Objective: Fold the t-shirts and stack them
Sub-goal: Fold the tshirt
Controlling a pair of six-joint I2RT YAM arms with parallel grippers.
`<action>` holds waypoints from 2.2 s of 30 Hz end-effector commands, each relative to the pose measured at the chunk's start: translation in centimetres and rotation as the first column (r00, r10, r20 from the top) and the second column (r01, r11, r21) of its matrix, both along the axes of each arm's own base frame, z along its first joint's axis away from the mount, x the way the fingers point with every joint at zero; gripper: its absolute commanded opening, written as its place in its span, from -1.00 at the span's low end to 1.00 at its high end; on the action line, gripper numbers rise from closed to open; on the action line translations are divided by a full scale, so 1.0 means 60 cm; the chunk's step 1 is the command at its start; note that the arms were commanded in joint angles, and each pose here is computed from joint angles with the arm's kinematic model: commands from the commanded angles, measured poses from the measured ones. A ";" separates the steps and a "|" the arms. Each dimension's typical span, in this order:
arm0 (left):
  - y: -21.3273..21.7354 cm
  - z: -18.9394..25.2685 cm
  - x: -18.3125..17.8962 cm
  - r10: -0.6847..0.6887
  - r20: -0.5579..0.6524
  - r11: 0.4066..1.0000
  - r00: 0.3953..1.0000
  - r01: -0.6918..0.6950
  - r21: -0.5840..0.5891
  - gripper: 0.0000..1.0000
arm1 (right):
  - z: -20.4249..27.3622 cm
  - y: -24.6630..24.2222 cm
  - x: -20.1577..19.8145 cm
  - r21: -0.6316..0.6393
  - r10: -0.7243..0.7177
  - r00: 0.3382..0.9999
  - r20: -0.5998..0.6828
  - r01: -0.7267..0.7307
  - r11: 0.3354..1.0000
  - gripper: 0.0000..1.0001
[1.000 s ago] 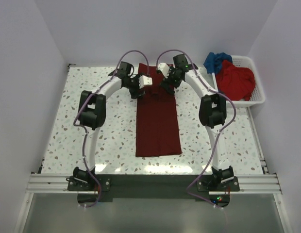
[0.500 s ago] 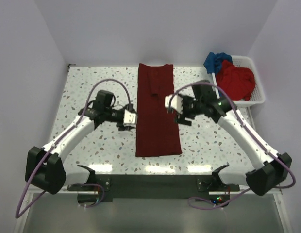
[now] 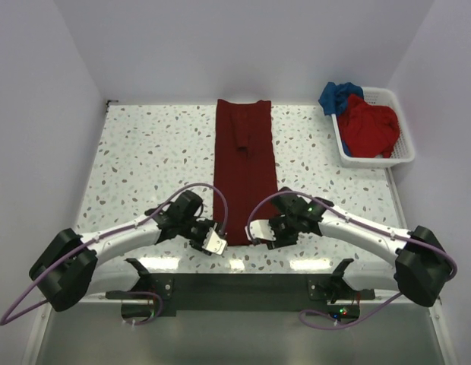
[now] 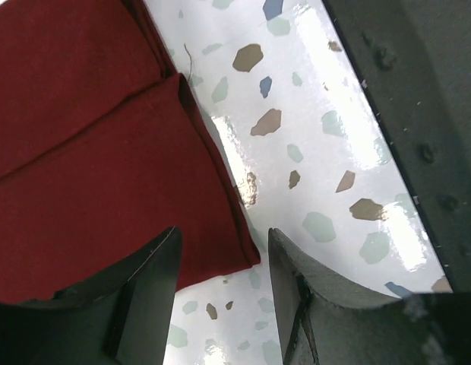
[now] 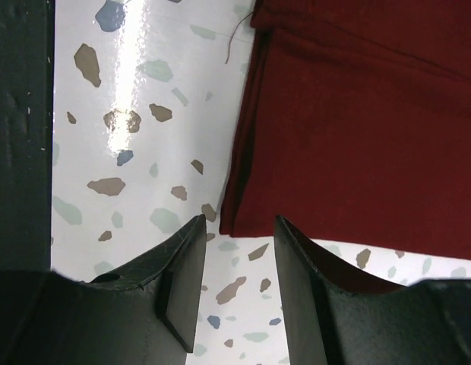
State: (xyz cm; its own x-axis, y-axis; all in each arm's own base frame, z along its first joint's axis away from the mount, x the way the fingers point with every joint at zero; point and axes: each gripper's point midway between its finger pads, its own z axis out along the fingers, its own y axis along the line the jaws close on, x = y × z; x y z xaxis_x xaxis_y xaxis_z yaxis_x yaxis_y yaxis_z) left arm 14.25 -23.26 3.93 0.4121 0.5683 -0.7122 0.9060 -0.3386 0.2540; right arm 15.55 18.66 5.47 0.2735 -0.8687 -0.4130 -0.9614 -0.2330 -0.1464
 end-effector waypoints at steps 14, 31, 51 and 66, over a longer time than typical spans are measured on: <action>0.017 -0.052 0.001 -0.119 0.075 0.988 0.990 0.110 0.112 -0.05 | -0.084 -0.018 0.010 -0.113 0.038 0.997 0.062 -0.030 0.993 -0.10; 0.009 -0.055 0.017 -0.125 0.087 0.986 0.988 0.113 0.126 -0.94 | -0.105 -0.036 0.045 -0.168 -0.105 0.983 0.147 0.130 0.977 -1.00; -0.029 0.116 0.052 0.042 0.113 0.992 0.993 -0.028 -0.124 -1.00 | 0.062 -0.004 0.014 0.035 -0.086 0.977 0.195 0.080 0.996 -1.00; -0.037 0.167 0.281 0.220 0.271 0.963 0.937 -0.165 -0.212 -1.00 | 0.111 -0.003 0.280 0.115 -0.270 0.916 0.298 0.247 0.962 -1.00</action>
